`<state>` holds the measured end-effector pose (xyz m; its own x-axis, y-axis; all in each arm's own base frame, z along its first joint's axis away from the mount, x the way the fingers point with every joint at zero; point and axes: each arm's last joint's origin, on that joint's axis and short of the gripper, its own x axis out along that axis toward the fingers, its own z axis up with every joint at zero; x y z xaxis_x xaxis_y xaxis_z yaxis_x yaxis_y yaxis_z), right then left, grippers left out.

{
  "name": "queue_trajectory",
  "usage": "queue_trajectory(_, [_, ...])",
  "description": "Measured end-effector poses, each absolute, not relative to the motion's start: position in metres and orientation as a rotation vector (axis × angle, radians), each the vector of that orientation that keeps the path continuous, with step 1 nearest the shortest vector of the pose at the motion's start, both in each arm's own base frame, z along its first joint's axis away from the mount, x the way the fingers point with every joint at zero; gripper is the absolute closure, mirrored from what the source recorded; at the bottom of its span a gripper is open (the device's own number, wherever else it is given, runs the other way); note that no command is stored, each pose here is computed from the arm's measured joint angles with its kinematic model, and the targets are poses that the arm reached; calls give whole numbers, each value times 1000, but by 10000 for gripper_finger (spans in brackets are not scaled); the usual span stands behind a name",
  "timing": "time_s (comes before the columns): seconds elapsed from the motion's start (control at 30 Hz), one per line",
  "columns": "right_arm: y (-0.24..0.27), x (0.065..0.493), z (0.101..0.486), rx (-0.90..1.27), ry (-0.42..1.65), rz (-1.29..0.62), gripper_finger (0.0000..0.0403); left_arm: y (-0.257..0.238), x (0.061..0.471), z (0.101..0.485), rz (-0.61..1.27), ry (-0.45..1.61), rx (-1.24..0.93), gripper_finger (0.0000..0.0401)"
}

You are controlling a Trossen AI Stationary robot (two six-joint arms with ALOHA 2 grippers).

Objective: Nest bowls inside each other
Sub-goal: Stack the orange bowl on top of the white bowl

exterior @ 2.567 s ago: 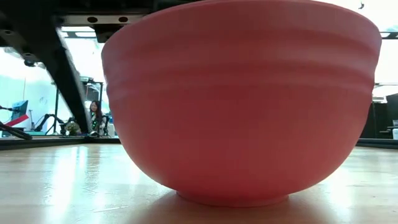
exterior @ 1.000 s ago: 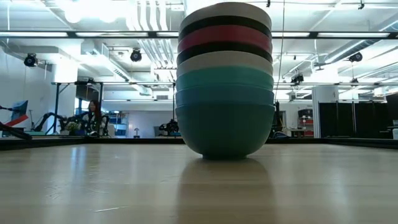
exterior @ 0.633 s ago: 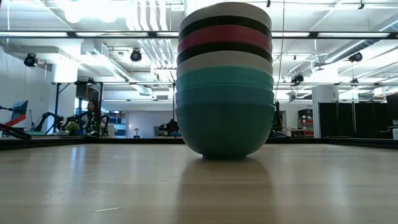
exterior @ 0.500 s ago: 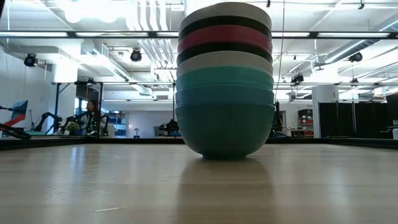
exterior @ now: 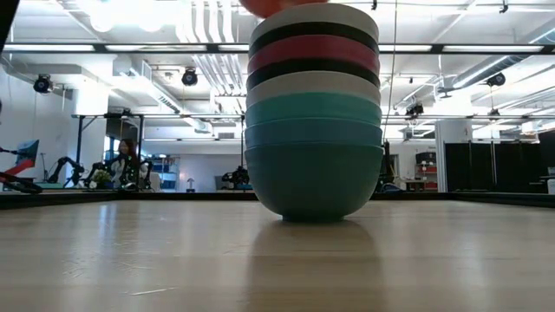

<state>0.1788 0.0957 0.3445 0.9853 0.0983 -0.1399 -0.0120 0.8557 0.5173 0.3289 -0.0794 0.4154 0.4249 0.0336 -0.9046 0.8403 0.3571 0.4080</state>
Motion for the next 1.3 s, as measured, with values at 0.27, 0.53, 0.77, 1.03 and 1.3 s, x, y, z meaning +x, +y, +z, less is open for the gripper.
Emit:
queue_trajectory(0.27, [95,179,345,554,153,33,335,-70,358,386,-678,1100,1078,401])
queue_trajectory(0.53, [96,181,343,575,159,29,335,-69,372,371,-750,1110,1097,401])
queue_trajectory(0.77, [97,182,343,574,161,29,335,-70,375,372,-784,1048,1116,401])
queue_trajectory(1.03, [97,182,343,575,159,29,335,-67,382,366,-770,1025,1109,401])
queue_trajectory(1.3, [97,182,343,597,160,28,335,-62,383,363,-722,1068,1019,401])
